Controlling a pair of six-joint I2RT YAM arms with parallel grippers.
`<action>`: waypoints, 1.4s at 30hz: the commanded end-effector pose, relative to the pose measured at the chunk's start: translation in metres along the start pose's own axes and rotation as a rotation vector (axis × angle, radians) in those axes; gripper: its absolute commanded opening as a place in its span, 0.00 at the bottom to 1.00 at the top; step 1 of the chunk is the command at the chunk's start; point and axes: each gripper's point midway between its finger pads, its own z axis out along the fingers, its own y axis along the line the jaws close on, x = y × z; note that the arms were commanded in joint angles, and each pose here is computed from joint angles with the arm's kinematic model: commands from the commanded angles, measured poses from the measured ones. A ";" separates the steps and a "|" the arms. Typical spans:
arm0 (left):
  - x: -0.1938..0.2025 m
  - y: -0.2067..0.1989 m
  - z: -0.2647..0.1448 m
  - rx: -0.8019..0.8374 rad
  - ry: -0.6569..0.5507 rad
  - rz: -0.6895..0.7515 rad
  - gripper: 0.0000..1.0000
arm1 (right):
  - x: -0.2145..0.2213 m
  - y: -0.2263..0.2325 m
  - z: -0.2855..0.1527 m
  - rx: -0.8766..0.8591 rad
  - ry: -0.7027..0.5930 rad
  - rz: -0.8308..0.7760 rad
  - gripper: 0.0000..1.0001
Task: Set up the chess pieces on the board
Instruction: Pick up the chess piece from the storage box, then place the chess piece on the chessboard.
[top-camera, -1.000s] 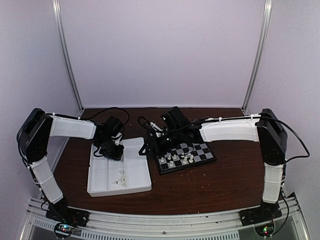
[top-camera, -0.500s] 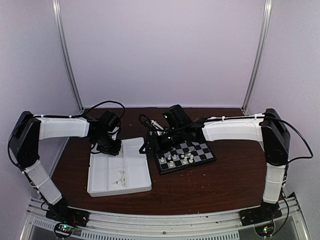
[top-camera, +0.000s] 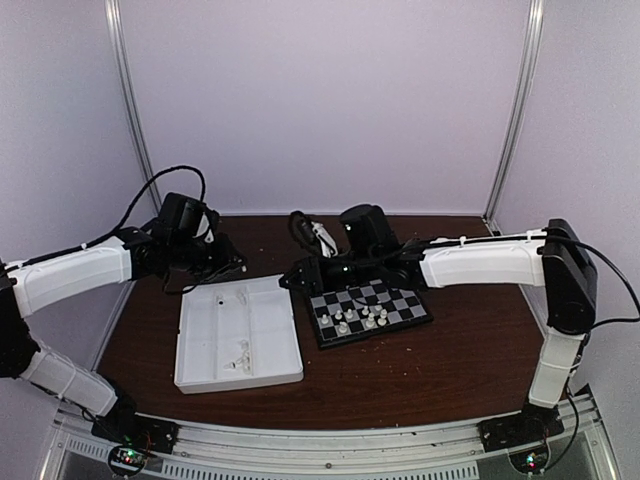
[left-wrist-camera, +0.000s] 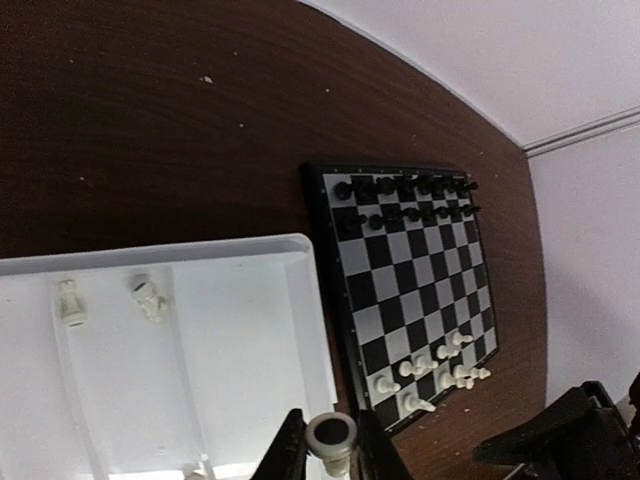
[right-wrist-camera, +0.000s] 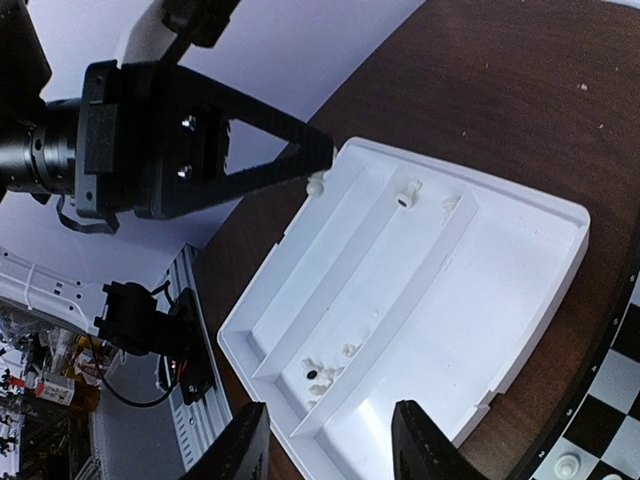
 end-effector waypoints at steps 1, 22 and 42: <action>-0.012 -0.039 -0.003 0.252 -0.034 -0.305 0.17 | -0.047 0.017 -0.015 0.000 -0.255 -0.108 0.45; -0.010 -0.048 -0.019 0.412 -0.013 -0.687 0.17 | -0.049 0.021 0.036 0.055 -0.333 -0.244 0.45; -0.003 -0.054 -0.017 0.454 0.038 -0.711 0.17 | -0.056 0.011 0.057 0.121 -0.320 -0.254 0.39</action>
